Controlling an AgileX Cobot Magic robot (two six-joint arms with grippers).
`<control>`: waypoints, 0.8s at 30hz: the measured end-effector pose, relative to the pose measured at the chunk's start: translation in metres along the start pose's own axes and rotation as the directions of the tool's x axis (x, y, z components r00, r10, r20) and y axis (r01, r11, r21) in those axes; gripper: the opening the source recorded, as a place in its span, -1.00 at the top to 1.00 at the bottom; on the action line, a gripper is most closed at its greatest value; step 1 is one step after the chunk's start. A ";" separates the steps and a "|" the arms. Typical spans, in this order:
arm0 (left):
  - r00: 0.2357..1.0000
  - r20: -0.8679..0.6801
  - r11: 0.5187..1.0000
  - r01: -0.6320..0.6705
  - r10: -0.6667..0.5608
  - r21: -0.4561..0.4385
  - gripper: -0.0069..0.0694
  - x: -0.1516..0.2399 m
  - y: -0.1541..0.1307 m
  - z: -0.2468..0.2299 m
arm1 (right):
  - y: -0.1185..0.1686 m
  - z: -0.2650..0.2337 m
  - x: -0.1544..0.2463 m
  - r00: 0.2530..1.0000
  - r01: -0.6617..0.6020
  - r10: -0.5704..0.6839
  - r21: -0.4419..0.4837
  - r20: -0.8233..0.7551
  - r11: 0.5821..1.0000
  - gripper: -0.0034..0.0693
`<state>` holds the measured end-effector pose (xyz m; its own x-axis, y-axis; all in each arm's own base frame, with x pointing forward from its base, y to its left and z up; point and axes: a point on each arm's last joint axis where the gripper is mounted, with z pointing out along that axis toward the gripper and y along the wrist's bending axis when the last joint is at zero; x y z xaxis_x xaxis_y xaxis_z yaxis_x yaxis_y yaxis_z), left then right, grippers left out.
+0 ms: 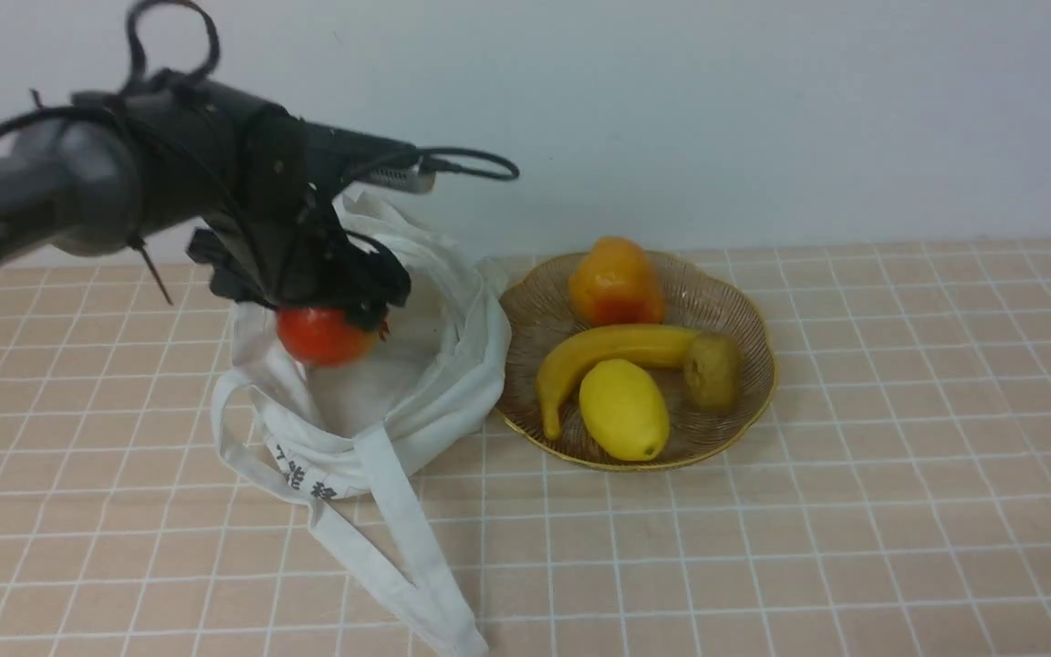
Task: Take the fruit out of the bag on the brown coffee tablecloth and place them on the plate.
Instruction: 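Move the pomegranate from the bag into the fruit plate with the left gripper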
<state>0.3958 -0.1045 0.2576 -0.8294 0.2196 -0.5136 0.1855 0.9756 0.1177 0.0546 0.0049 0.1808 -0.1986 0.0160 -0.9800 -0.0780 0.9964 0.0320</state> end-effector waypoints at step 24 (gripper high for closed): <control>0.963 0.158 0.803 0.085 -0.217 0.589 -0.77 -0.007 -0.151 -0.040 | 0.000 0.000 0.000 1.000 0.000 0.000 0.000 0.000 1.000 0.95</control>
<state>0.3525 -0.2539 0.2778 -0.7560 0.0000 -0.6545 0.3894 0.8038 -0.4498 0.0546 0.0049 0.1808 -0.1986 0.0160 -0.9800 -0.0780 0.9964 0.0320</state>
